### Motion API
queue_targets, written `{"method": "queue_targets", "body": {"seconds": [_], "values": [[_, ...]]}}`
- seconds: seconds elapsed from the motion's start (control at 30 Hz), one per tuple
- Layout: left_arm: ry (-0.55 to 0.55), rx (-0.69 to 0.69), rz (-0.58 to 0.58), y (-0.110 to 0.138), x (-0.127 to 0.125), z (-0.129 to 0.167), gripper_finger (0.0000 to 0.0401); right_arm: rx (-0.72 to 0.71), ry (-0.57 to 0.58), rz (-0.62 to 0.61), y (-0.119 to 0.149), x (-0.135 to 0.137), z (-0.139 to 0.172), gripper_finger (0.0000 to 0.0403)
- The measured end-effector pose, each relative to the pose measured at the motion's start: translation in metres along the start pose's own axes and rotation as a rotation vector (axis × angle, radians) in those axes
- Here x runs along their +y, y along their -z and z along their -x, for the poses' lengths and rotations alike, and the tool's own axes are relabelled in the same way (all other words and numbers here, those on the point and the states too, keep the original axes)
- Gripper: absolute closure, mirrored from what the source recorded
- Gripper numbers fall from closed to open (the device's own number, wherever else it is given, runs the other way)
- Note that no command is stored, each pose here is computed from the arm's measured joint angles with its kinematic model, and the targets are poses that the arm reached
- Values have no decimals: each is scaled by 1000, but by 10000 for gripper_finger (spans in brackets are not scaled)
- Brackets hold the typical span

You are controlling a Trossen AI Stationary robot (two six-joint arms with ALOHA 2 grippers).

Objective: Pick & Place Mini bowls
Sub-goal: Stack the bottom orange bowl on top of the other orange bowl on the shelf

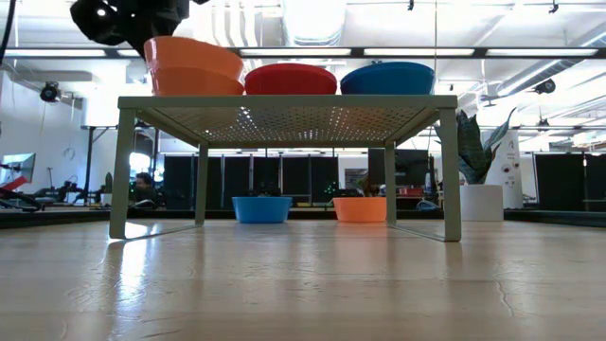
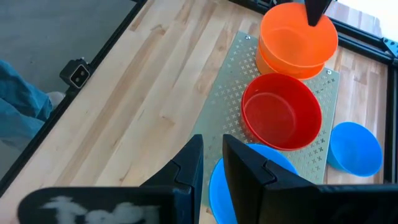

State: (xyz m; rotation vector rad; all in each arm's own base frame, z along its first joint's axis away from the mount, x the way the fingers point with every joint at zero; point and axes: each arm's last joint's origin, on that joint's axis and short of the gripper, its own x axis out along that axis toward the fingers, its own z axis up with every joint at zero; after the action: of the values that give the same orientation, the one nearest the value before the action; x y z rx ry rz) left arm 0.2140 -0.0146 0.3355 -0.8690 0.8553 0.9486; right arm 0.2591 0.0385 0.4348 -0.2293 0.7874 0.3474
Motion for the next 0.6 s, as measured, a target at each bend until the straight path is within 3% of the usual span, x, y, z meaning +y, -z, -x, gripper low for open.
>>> {"method": "queue_targets", "body": {"seconds": [0.6], "values": [[49,-9,-10,-1,-5,-1,339,0,0,0,0,0,0,346]]}}
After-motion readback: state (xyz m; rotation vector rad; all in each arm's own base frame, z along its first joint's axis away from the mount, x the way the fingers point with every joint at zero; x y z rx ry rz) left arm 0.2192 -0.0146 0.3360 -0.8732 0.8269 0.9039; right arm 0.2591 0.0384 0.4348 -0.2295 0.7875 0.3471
